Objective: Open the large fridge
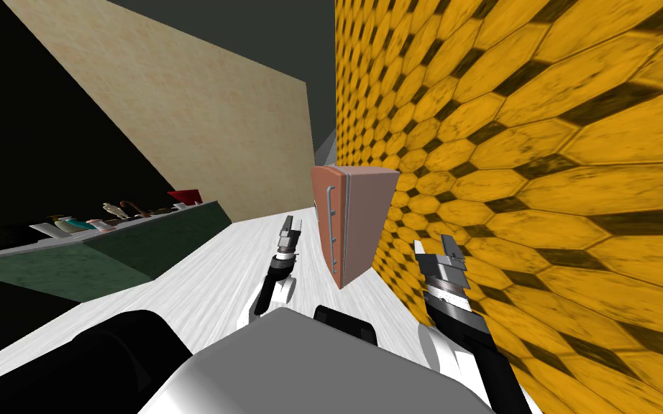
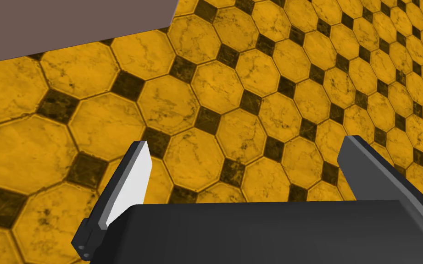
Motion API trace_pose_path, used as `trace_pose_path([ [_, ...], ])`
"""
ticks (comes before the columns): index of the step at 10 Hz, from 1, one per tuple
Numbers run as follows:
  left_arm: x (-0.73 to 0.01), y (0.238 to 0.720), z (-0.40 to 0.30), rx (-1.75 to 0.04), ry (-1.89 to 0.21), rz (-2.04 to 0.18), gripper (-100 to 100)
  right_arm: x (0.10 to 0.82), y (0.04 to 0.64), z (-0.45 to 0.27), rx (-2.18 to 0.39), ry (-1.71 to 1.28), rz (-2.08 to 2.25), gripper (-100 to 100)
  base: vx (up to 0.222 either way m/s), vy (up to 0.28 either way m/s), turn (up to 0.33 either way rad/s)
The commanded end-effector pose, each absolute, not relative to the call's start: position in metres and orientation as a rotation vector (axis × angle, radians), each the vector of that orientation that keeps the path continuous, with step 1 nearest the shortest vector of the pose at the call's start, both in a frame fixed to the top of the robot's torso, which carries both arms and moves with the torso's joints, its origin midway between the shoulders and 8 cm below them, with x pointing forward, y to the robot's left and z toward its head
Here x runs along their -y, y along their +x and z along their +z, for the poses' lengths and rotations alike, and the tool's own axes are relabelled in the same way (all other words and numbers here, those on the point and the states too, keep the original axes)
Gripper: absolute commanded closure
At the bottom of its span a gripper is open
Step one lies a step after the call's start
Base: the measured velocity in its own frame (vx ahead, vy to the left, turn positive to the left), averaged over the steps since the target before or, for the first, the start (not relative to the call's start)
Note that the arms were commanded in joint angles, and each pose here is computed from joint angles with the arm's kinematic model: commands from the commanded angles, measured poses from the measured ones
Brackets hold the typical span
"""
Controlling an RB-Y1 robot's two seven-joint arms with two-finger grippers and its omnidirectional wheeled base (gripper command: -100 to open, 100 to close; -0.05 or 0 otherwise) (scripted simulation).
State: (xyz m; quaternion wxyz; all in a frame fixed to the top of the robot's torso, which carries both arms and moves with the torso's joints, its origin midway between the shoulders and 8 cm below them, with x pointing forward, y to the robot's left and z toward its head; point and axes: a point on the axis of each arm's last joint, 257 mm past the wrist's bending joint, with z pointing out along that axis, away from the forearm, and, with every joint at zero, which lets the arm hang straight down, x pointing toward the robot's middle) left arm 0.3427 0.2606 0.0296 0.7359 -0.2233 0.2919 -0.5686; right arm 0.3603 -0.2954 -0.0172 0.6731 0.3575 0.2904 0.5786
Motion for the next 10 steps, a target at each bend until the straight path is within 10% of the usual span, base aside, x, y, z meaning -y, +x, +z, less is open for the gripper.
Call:
trace_pose_path([
  [1,-0.2606,0.3427,0.0296,-0.641,-0.491,-1.249,0,0.2954,0.3603,-0.0172,-0.654,0.805,1.303,0,0.000,0.000,0.000],
  [9,-0.2606,0.3426,0.0297,-0.641,-0.490,-1.249,0,0.2954,0.3602,-0.0171,-0.653,0.804,1.303,0,0.000,0.000,0.000],
  [10,-0.2594,0.3456,0.0267,-0.683,-0.472,-1.235,-100,0.2954,0.3602,-0.0171,-0.653,0.804,1.303,0,0.023,-0.024,0.012],
])
